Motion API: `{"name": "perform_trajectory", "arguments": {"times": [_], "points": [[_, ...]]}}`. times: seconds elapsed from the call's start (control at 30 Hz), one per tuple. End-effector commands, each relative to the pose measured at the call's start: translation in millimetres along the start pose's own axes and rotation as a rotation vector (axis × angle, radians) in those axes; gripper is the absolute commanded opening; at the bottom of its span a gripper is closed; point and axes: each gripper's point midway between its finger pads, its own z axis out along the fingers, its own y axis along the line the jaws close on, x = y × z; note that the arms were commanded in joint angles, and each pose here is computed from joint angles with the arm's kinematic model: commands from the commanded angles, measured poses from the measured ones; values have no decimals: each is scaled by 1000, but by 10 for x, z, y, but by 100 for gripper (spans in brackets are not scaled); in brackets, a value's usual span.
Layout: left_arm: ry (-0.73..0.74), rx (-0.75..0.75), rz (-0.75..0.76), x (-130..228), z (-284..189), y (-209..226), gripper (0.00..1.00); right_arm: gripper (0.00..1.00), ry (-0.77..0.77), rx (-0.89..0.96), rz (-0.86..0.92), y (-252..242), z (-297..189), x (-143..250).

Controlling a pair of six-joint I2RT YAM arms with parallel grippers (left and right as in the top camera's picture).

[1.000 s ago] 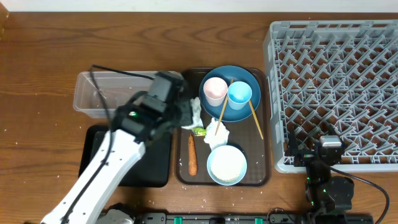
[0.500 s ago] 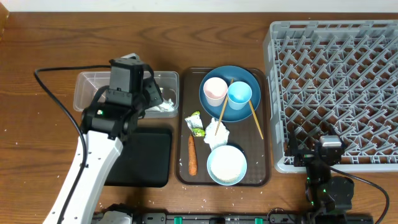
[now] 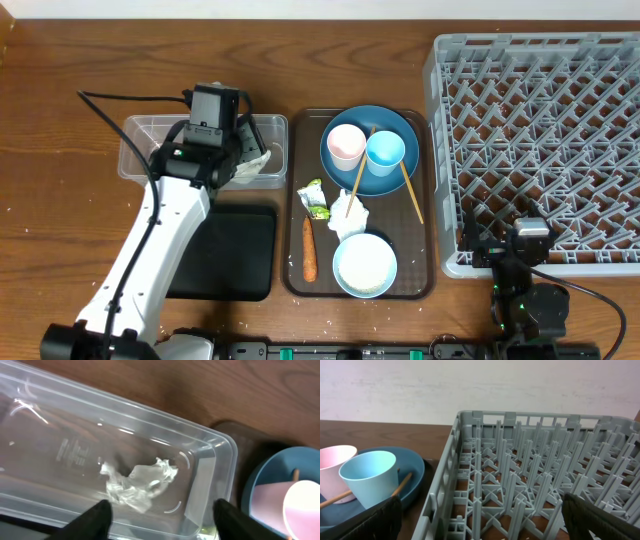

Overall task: Sort waste into correct bins and load items into the dishwasher rack
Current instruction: 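Reach left gripper back to the green snack wrapper and grasp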

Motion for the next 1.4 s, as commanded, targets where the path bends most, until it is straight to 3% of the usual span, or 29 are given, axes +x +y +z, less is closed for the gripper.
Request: {"name": "perform_trajectory", "arguments": {"times": [0.0,0.17,0.33,0.67,0.9,1.17,1.37], "points": [[-63,45,-7,-159,-249,-72,73,99,7,16,-6,-42,2,20],[54,187,29,174,-513,-315,79,99,7,16,-6,-42,2,20],[224,185,96,691,-588,-405,90,99,7,16,-6,-42,2,20],[373,274,269,1342,-719,-808,92,99,7,16,-6,-42,2,20],[333,235,291,1424,-746,-891,92,99,7,16,-6,-42,2,20],[284,141,119,1343,-684,-817,92,99,7,16,-6,-42,2,20],[284,157,109,1397,-596,-974,92,99,7,16,-6,-42,2,20]]}}
